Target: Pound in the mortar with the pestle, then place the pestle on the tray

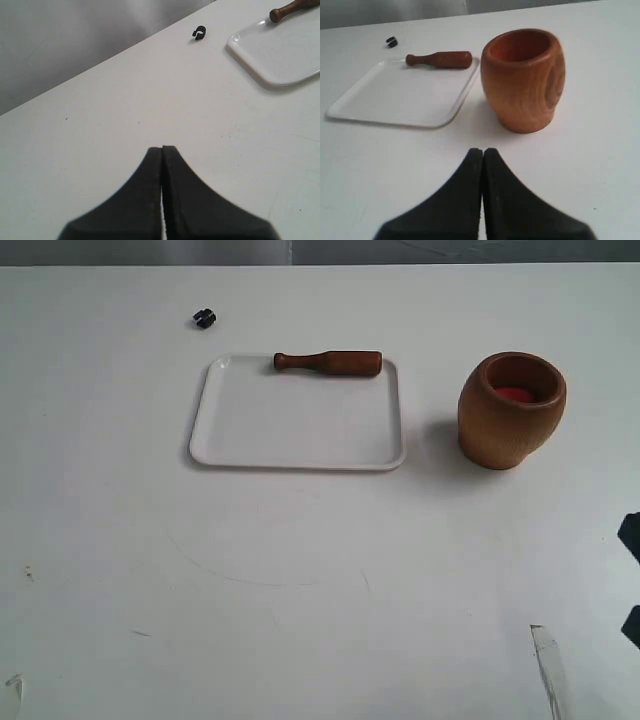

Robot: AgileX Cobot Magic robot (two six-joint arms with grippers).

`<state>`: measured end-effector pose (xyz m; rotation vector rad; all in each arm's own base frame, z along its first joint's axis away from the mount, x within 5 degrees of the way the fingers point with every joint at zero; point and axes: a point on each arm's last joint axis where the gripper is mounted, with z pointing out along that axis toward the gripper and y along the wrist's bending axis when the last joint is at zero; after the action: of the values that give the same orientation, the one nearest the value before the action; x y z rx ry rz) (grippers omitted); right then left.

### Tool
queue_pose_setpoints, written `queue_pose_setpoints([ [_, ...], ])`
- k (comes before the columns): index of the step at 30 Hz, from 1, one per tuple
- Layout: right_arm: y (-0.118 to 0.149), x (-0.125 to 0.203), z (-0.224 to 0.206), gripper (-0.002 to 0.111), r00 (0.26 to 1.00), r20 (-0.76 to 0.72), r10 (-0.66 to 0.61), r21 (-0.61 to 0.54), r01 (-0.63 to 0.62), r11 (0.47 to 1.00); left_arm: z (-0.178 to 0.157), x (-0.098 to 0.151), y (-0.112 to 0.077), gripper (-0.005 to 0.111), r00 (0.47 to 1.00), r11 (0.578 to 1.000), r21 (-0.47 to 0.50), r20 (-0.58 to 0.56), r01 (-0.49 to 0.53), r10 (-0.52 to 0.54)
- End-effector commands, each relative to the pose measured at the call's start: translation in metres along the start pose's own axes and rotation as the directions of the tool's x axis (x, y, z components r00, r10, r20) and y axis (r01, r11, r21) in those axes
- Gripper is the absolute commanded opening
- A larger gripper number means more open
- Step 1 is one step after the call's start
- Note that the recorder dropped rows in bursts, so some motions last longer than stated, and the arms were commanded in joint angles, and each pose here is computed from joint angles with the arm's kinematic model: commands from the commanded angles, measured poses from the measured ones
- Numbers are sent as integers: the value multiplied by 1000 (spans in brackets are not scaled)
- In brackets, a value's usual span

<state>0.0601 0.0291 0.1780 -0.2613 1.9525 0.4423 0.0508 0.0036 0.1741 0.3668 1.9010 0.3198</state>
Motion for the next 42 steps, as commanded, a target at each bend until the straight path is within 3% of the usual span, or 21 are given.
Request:
queue_pose_setpoints([
  [1,-4,-3,-5,0,989,78,-128,58,123,991,0,0,-1,0,1000,1000,8,7,12,-12],
  [6,-9,-3,-15,0,984,149,-102,133,82,988,0,0,-1,0,1000,1000,8,7,12,-12],
  [15,-9,-2,-15,0,938,198,284,91,-306,948,0,0,-1,0,1000,1000,8,7,12,-12],
  [29,-8,-2,-15,0,928,197,316,71,-335,940,0,0,-1,0,1000,1000,8,7,12,-12],
  [31,-8,-2,-15,0,940,187,287,82,-306,949,0,0,-1,0,1000,1000,8,7,12,-12],
  [36,-7,-1,-15,0,988,153,-1,116,-17,993,0,0,-1,0,1000,1000,8,7,12,-12],
  [42,-2,-1,-14,0,961,125,-248,98,236,967,0,0,-1,0,1000,1000,8,7,12,-12],
])
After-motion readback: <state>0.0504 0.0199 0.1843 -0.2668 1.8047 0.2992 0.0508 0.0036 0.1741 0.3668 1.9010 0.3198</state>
